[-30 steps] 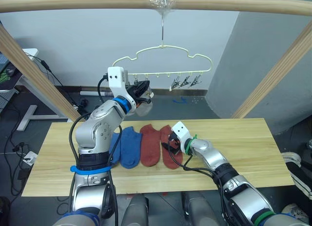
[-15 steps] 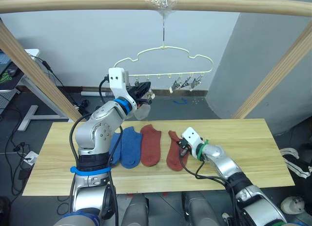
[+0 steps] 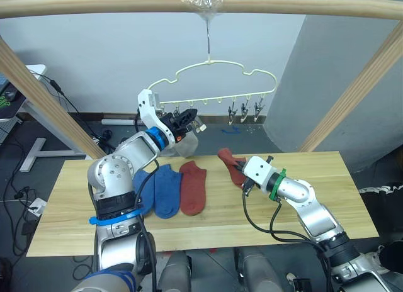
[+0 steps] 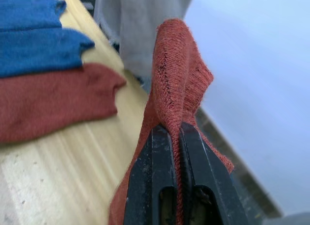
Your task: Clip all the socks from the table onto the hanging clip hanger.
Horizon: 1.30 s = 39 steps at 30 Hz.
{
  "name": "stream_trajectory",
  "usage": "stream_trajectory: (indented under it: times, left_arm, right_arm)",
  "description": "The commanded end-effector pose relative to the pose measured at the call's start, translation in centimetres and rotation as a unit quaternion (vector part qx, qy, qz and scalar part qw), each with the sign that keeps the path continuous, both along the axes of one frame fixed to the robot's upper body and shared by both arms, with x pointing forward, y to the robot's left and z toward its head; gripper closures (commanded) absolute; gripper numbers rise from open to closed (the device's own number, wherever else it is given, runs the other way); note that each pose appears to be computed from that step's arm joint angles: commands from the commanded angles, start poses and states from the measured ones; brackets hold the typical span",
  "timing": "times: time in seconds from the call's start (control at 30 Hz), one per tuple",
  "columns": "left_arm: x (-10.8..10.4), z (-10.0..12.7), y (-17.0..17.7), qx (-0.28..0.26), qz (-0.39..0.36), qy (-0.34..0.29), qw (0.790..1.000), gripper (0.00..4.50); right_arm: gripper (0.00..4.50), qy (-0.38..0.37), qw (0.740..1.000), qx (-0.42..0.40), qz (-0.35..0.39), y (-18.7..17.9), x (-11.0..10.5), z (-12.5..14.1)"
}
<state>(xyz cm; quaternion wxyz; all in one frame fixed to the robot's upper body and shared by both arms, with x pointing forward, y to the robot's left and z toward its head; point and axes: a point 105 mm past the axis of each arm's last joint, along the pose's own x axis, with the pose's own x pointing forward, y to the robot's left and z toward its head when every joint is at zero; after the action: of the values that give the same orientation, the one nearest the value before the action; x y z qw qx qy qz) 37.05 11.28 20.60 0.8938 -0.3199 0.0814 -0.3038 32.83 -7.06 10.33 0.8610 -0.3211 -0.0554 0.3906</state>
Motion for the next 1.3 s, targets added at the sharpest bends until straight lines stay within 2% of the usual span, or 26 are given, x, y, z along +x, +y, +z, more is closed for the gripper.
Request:
stream_trajectory:
  times: [0.03, 0.43, 1.3]
  left_arm:
    - [-0.2, 0.7, -0.2, -0.027, -0.010, 0.008, 1.000, 4.50]
    - [-0.5, 0.9, -0.6, -0.025, -0.022, 0.013, 0.999, 4.50]
    - [-1.1, 0.4, -0.6, -0.016, -0.028, 0.013, 0.999, 4.50]
  right_arm:
    - [4.48, -0.050, 0.999, 0.002, 0.014, 1.3, -0.1, 2.7]
    - [4.48, -0.084, 0.996, 0.001, 0.039, 3.4, 0.0, 5.0]
    - [4.48, -0.149, 0.988, -0.029, 0.036, 3.4, 0.2, 7.4]
